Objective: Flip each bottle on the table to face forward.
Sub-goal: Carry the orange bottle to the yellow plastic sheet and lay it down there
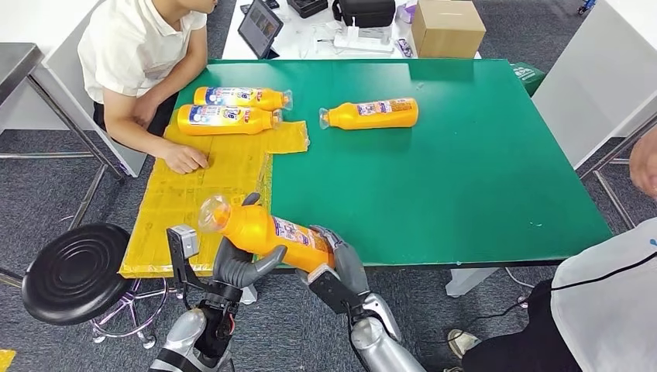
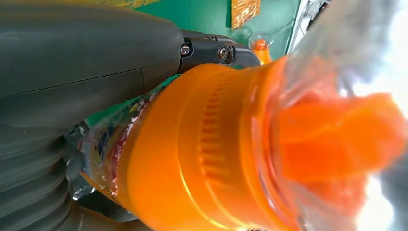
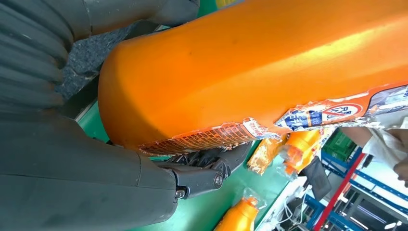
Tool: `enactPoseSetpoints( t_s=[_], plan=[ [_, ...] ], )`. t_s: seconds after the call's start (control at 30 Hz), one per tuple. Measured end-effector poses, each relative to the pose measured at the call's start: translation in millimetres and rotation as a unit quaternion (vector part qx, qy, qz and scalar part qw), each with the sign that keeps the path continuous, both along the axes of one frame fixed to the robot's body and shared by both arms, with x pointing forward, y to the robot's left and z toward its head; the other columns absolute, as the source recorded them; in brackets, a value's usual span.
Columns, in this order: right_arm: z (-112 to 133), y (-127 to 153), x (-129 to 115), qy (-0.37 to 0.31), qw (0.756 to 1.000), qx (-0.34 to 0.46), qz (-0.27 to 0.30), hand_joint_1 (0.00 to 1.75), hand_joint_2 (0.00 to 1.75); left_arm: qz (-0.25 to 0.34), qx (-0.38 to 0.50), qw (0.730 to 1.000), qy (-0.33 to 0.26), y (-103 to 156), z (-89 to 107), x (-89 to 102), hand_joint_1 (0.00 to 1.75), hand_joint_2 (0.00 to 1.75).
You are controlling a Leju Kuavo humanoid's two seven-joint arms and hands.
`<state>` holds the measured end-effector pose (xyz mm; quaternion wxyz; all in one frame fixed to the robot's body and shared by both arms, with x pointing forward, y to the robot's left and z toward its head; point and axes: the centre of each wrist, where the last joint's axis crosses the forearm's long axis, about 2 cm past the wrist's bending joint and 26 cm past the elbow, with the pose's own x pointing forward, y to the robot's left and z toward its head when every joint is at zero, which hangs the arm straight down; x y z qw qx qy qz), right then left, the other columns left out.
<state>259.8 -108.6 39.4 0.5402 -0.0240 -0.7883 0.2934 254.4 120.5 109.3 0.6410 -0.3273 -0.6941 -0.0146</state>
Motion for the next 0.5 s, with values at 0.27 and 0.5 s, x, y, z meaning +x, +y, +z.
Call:
enactPoseSetpoints(
  t_s=[0.27, 0.5],
  plan=[
    [-1.9, 4.2, -2.1, 0.012, 1.000, 0.013, 0.014, 1.66, 1.75, -0.034, -0.052, 0.998, -0.004, -4.1, 3.1, -1.7, 0.41, 1.75],
    [-2.6, 7.4, -0.7, 0.017, 0.999, 0.010, 0.029, 1.59, 1.75, -0.062, -0.077, 0.995, -0.010, -7.2, 5.3, -2.6, 1.75, 1.75]
  ],
)
